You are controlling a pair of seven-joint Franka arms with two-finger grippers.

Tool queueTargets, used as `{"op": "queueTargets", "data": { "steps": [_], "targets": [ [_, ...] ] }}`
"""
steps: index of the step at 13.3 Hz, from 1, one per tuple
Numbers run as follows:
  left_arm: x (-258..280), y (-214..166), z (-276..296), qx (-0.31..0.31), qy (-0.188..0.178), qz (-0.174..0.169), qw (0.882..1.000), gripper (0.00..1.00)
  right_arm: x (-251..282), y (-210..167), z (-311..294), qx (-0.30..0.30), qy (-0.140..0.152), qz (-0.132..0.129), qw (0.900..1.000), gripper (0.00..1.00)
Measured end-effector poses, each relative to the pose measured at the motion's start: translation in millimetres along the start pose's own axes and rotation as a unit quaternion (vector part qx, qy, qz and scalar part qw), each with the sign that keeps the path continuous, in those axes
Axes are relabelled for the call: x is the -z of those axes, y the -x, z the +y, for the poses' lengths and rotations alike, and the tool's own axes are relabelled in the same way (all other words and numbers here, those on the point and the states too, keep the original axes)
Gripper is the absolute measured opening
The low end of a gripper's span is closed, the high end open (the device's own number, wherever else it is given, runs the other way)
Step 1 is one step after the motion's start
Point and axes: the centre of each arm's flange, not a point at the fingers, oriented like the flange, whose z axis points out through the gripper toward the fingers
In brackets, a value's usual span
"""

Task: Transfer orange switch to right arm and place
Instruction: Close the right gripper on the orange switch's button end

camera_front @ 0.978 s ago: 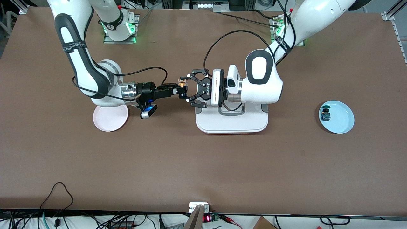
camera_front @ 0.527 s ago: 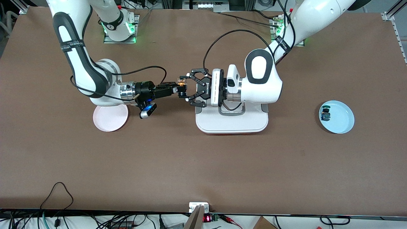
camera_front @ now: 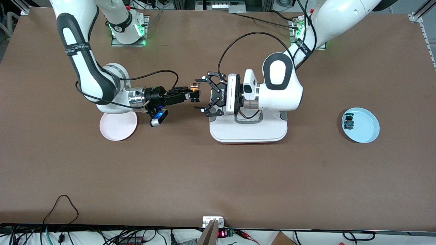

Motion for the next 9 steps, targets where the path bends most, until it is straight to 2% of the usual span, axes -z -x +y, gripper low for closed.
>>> {"op": "queueTargets", "data": {
  "steps": [9],
  "targets": [
    [4.5, -7.5, -0.7, 0.025, -0.004, 0.004, 1.000, 1.00, 2.0, 4.9, -6.5, 0.005, -0.003, -0.003, 1.000, 0.41]
  ]
}}
